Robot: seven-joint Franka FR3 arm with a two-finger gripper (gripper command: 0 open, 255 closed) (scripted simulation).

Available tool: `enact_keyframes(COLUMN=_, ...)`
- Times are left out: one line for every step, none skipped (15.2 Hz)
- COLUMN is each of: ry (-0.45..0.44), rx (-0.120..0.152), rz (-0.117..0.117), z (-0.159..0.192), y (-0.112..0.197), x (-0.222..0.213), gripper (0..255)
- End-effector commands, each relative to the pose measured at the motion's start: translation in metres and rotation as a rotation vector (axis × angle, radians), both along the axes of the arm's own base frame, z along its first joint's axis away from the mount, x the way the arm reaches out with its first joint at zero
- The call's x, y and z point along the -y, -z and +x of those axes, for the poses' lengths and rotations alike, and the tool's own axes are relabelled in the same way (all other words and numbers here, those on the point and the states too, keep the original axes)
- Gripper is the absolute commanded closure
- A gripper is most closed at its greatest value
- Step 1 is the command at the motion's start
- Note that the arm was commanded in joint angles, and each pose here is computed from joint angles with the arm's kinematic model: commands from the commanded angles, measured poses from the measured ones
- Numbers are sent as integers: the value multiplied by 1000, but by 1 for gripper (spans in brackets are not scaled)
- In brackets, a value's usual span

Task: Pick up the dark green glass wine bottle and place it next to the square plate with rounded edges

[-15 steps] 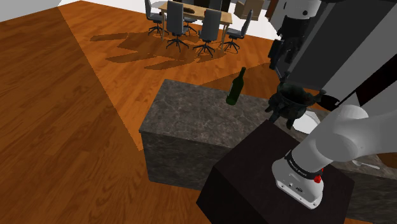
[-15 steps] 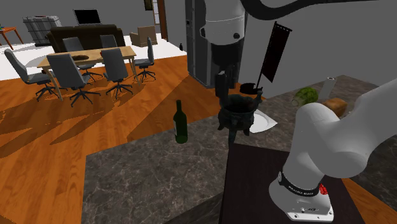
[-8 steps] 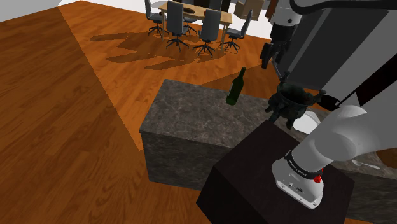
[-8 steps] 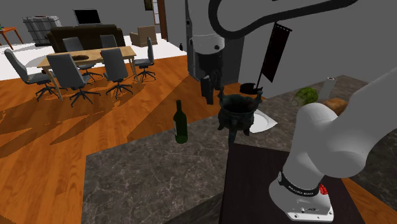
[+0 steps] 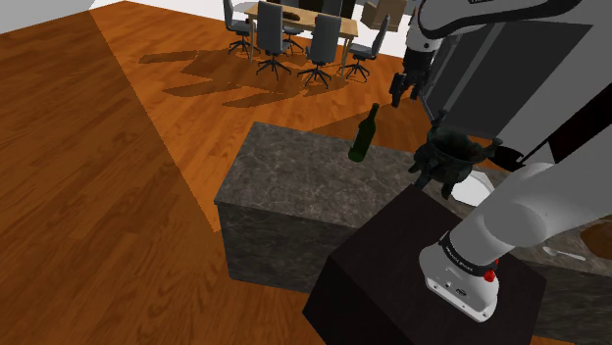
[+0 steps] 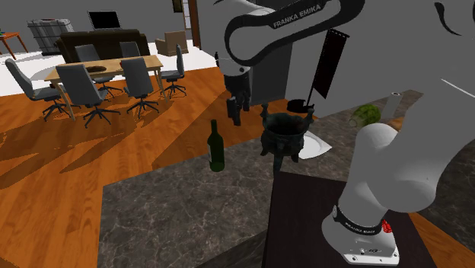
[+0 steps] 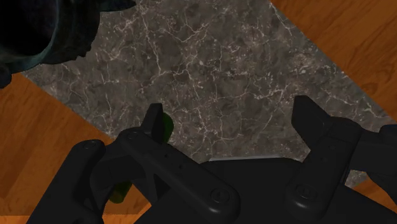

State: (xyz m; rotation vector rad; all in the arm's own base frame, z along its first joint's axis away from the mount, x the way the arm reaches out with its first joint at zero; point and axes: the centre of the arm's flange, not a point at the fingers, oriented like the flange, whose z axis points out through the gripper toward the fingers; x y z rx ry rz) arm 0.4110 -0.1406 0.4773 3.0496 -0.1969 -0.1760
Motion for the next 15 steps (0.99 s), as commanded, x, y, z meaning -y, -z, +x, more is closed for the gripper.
enact_keyframes(ry=-4, rx=2, rz=1, z=17, y=12, x=19, gripper=0)
enact_keyframes(ry=-5, rx=3, rz=2, z=24, y=18, x=28, gripper=0)
enact_keyframes(ry=-7, rx=4, rz=3, z=32, y=24, x=37, gripper=0)
enact_keyframes(ry=-8, rx=5, rz=4, z=39, y=31, x=46, gripper=0)
enact_keyframes(ry=-10, rx=5, rz=5, z=47, y=37, x=55, gripper=0)
enact_keyframes(ry=-11, rx=6, rz=6, z=54, y=43, x=63, gripper=0)
enact_keyframes(ry=-13, rx=7, rz=7, z=62, y=50, x=72, gripper=0)
enact_keyframes(ry=-14, rx=8, rz=8, z=70, y=56, x=81, gripper=0)
enact_keyframes(ry=-15, rx=8, rz=9, z=77, y=62, x=90, gripper=0)
enact_keyframes(ry=-17, rx=9, rz=10, z=85, y=69, x=98, gripper=0)
enact_keyframes(ry=-18, rx=10, rz=11, z=92, y=75, x=107, gripper=0)
enact_keyframes(ry=-20, rx=11, rz=12, z=100, y=81, x=116, gripper=0)
enact_keyframes(ry=-21, rx=11, rz=13, z=108, y=88, x=124, gripper=0)
enact_keyframes(ry=-23, rx=12, rz=14, z=116, y=94, x=133, gripper=0)
enact_keyframes(ry=-24, rx=13, rz=15, z=123, y=101, x=142, gripper=0)
